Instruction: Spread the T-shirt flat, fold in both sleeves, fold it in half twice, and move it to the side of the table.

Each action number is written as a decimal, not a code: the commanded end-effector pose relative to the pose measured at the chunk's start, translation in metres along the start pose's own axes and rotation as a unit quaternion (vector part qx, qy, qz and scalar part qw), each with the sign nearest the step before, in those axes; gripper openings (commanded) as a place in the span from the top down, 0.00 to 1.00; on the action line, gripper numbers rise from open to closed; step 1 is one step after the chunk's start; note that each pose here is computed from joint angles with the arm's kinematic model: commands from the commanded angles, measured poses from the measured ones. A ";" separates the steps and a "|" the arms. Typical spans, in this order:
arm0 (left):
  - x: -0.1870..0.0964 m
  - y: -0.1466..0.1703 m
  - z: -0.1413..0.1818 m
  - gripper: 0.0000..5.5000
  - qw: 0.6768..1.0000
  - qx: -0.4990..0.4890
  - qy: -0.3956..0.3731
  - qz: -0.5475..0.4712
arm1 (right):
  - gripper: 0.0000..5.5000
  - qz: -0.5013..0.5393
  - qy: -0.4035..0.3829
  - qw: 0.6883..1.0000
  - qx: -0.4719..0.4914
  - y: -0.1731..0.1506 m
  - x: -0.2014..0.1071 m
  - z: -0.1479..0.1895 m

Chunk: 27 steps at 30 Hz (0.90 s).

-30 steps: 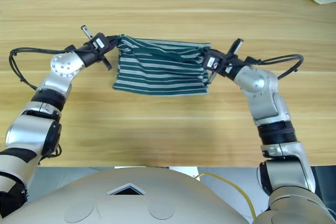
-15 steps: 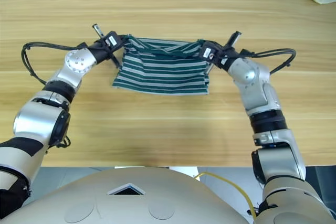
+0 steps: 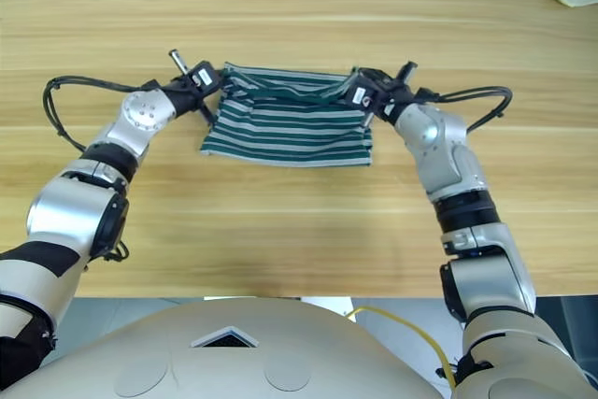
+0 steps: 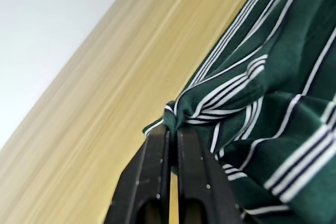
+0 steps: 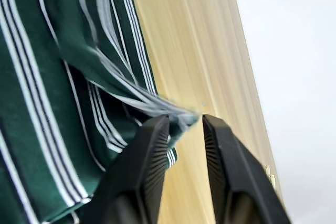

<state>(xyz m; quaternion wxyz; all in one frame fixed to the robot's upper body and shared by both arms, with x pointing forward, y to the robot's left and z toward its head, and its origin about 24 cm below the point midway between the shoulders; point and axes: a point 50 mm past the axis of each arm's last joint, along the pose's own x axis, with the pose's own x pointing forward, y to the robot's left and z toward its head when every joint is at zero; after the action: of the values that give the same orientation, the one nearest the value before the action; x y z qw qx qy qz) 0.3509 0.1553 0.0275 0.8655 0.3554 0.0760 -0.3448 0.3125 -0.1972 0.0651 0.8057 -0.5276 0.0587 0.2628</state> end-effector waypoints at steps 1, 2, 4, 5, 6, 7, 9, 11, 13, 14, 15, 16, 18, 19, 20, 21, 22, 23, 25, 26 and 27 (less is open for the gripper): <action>0.005 0.006 0.006 1.00 1.000 -0.005 0.007 0.004 | 0.63 -0.015 0.004 1.000 -0.003 -0.002 0.001 0.004; 0.005 0.007 0.006 1.00 1.000 -0.008 0.008 0.007 | 0.59 -0.018 0.007 1.000 -0.004 -0.003 0.001 0.003; 0.005 0.008 0.007 1.00 1.000 -0.012 0.007 0.012 | 0.54 -0.021 0.014 1.000 -0.004 -0.003 0.002 0.002; 0.005 0.010 0.008 1.00 1.000 -0.020 0.005 0.020 | 0.50 -0.023 0.021 1.000 -0.001 -0.003 0.003 0.000; 0.006 0.012 0.009 1.00 0.999 -0.029 0.003 0.027 | 0.47 -0.026 0.028 0.999 0.001 -0.002 0.004 -0.002; 0.007 0.014 0.010 1.00 0.999 -0.041 0.003 0.036 | 0.45 -0.027 0.032 0.999 0.003 -0.002 0.006 -0.003; 0.007 0.021 0.011 1.00 0.995 -0.088 0.004 0.051 | 0.38 -0.026 0.029 0.999 0.011 0.001 0.009 -0.002; 0.006 0.032 0.013 0.91 0.985 -0.154 0.002 0.079 | 0.32 -0.015 0.003 1.000 0.016 0.003 0.006 0.005; 0.004 0.043 0.014 0.85 0.972 -0.205 -0.005 0.111 | 0.25 0.014 -0.038 0.999 -0.001 0.010 -0.004 0.013; 0.002 0.050 0.015 0.82 0.963 -0.231 -0.010 0.138 | 0.23 0.033 -0.056 0.998 -0.016 0.014 -0.010 0.015; 0.000 0.057 0.014 0.80 0.951 -0.257 -0.011 0.170 | 0.20 0.051 -0.069 0.996 -0.034 0.018 -0.017 0.016; -0.002 0.063 0.013 0.77 0.941 -0.276 -0.010 0.194 | 0.17 0.064 -0.075 0.994 -0.048 0.022 -0.023 0.015; -0.008 0.071 0.008 0.73 0.919 -0.318 -0.008 0.233 | 0.11 0.087 -0.064 0.991 -0.075 0.026 -0.032 0.006; -0.010 0.073 0.006 0.73 0.912 -0.333 -0.011 0.240 | 0.07 0.099 -0.052 0.989 -0.093 0.030 -0.035 0.000; -0.012 0.073 0.004 0.73 0.906 -0.346 -0.014 0.243 | 0.05 0.120 -0.047 0.986 -0.108 0.037 -0.038 -0.004; -0.013 0.073 0.002 0.73 0.904 -0.353 -0.018 0.242 | 0.03 0.139 -0.045 0.982 -0.120 0.044 -0.042 -0.007; -0.014 0.073 0.000 0.73 0.901 -0.359 -0.020 0.242 | 0.02 0.162 -0.045 0.977 -0.134 0.052 -0.045 -0.009; -0.015 0.073 -0.001 0.73 0.900 -0.363 -0.022 0.242 | 0.02 0.182 -0.046 0.971 -0.145 0.060 -0.047 -0.010; -0.018 0.073 -0.004 0.73 0.897 -0.368 -0.027 0.244 | 0.02 0.211 -0.047 0.963 -0.162 0.070 -0.050 -0.012; -0.020 0.074 -0.005 0.73 0.895 -0.370 -0.029 0.246 | 0.02 0.218 -0.047 0.961 -0.166 0.073 -0.051 -0.013; -0.022 0.075 -0.007 0.73 0.893 -0.374 -0.036 0.248 | 0.02 0.225 -0.056 0.958 -0.171 0.076 -0.053 -0.011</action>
<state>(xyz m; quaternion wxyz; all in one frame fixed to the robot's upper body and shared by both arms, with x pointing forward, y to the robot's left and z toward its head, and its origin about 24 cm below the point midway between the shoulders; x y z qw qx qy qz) 0.3871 0.2012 0.0753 0.9933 0.0112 0.0780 -0.0844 0.2565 -0.1992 0.0487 0.6687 -0.6181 0.0273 0.4125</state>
